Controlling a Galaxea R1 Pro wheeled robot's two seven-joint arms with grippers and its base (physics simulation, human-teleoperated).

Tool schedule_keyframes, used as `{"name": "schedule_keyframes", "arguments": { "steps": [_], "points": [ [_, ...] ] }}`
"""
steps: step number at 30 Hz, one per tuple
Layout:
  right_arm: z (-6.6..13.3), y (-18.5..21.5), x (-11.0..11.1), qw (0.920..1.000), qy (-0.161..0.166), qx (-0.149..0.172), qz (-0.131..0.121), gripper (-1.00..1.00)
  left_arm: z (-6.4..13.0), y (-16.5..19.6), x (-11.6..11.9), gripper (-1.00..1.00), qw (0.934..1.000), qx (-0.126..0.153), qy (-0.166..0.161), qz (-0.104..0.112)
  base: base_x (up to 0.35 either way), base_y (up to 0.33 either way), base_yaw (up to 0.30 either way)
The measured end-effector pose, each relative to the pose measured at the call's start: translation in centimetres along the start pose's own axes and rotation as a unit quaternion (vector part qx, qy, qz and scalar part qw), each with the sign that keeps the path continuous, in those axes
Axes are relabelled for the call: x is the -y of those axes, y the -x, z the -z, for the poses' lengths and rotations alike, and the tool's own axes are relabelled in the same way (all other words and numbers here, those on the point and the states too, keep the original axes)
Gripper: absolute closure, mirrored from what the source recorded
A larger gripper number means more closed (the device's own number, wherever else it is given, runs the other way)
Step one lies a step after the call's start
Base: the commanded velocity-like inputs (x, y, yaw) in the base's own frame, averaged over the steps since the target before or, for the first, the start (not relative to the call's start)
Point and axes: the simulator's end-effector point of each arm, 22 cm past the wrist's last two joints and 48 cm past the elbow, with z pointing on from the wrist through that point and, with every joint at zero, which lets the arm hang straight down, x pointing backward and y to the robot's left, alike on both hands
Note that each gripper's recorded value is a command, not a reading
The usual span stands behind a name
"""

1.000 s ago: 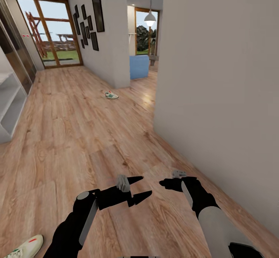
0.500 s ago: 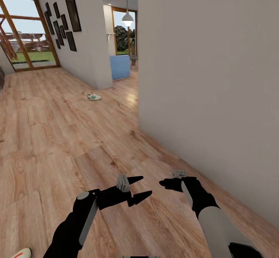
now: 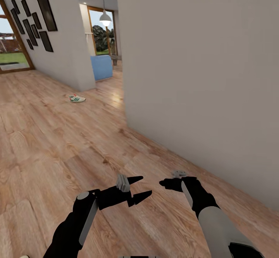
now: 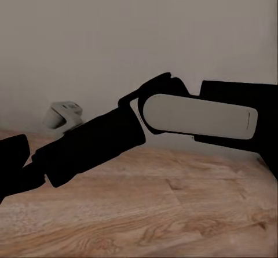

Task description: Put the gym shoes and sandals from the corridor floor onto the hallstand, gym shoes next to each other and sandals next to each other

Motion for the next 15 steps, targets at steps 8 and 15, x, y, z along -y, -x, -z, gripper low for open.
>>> {"name": "schedule_keyframes", "arguments": {
  "steps": [8,15],
  "points": [
    [0.01,0.01,0.03,1.0000,0.000,0.000,0.000,-1.00,0.00,-0.01,0.01,-1.00,1.0000,0.000,0.000,0.000,-0.006,0.008,-0.300],
    [-0.02,-0.01,0.01,1.0000,0.000,0.000,0.000,-1.00,0.00,-0.02,-0.02,-1.00,1.0000,0.000,0.000,0.000,-0.139,0.079,-0.300]
  ]
}}
